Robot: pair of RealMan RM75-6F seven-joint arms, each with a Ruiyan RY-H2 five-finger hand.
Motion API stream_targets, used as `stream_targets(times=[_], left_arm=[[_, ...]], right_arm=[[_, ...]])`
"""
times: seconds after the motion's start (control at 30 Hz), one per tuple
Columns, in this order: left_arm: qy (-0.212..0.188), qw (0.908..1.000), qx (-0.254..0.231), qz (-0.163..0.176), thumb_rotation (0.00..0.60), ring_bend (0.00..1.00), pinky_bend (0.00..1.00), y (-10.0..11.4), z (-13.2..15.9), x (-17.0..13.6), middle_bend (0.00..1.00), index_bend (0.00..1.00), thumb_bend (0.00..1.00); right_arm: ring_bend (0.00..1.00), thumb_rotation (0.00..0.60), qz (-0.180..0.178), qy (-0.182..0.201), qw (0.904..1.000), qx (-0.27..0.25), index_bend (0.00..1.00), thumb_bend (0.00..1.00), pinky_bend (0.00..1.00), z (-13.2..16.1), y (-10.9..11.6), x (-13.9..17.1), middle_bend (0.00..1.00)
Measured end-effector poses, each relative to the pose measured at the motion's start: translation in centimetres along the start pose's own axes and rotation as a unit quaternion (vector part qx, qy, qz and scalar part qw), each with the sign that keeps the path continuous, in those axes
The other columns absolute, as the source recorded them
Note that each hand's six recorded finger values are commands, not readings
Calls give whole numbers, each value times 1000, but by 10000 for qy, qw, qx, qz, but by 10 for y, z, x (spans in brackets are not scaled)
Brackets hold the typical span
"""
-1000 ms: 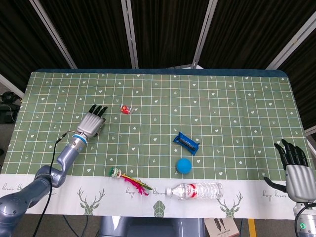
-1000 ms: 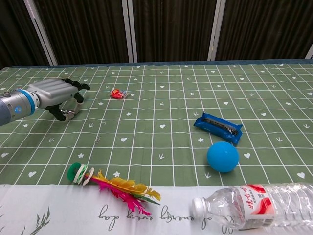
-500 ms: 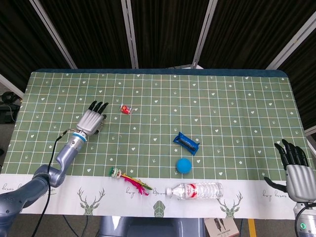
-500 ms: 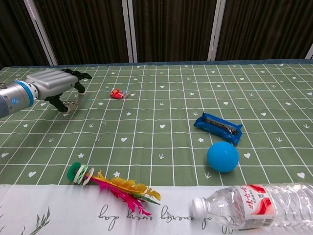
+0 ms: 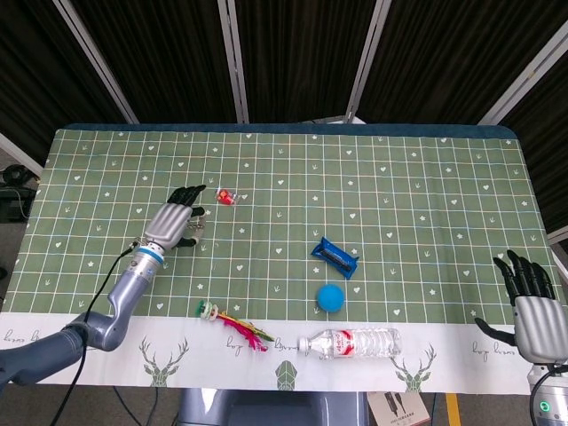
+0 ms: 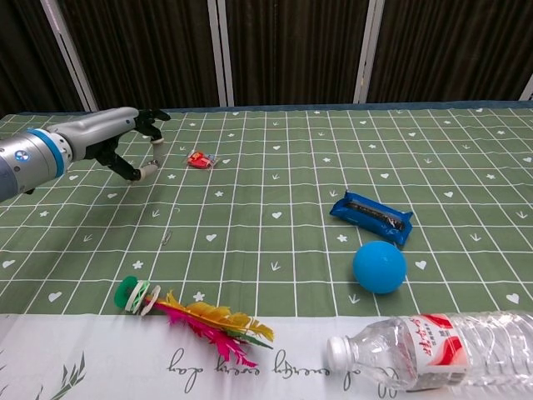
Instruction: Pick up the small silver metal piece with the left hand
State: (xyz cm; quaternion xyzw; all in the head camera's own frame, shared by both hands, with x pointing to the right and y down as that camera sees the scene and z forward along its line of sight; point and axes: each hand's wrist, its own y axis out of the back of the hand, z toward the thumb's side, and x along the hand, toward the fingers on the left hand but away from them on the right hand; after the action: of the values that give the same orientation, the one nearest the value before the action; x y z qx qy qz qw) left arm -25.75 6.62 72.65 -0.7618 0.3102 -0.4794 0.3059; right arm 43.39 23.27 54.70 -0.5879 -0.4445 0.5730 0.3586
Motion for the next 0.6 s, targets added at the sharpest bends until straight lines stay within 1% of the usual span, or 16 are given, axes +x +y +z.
stream_targets(times=[0.03, 0.1, 0.13, 0.23, 0.27, 0.37, 0.47, 0.6], left_arm=[[25, 9995, -322, -28, 600, 0, 0, 0, 6, -4, 0, 557, 413], [69, 9967, -805, -77, 600, 0, 0, 0, 13, -11, 0, 562, 413], [98, 9937, -1113, -113, 600, 0, 0, 1, 18, -15, 0, 565, 413], [161, 9848, -1723, -176, 600, 0, 0, 2, 26, -26, 0, 570, 413], [194, 9801, -1969, -185, 600, 0, 0, 3, 28, -30, 0, 570, 413], [279, 9687, -2459, -182, 600, 0, 0, 5, 29, -39, 0, 573, 413], [348, 9596, -2785, -216, 600, 0, 0, 3, 28, -47, 0, 573, 413], [452, 9570, -2851, -292, 600, 0, 0, -4, 22, -53, 0, 573, 413]], right_arm=[[0, 600, 5, -4, 10000, 1, 107, 48, 57, 0, 0, 0, 0], [0, 600, 15, -11, 10000, 7, 107, 48, 57, 0, 0, 0, 0], [0, 600, 14, -8, 10000, 10, 107, 49, 58, 0, 0, 0, 0], [0, 600, 12, 2, 10000, 28, 107, 48, 58, 1, -1, -1, 0], [0, 600, 15, 3, 10000, 27, 107, 48, 58, 1, -1, -1, 0], [0, 600, 13, 6, 10000, 35, 107, 49, 57, 1, -1, -1, 0], [0, 600, 7, 3, 10000, 35, 107, 48, 57, 1, -1, -1, 0], [0, 600, -3, 32, 10000, 53, 107, 47, 57, 3, 0, 0, 0]])
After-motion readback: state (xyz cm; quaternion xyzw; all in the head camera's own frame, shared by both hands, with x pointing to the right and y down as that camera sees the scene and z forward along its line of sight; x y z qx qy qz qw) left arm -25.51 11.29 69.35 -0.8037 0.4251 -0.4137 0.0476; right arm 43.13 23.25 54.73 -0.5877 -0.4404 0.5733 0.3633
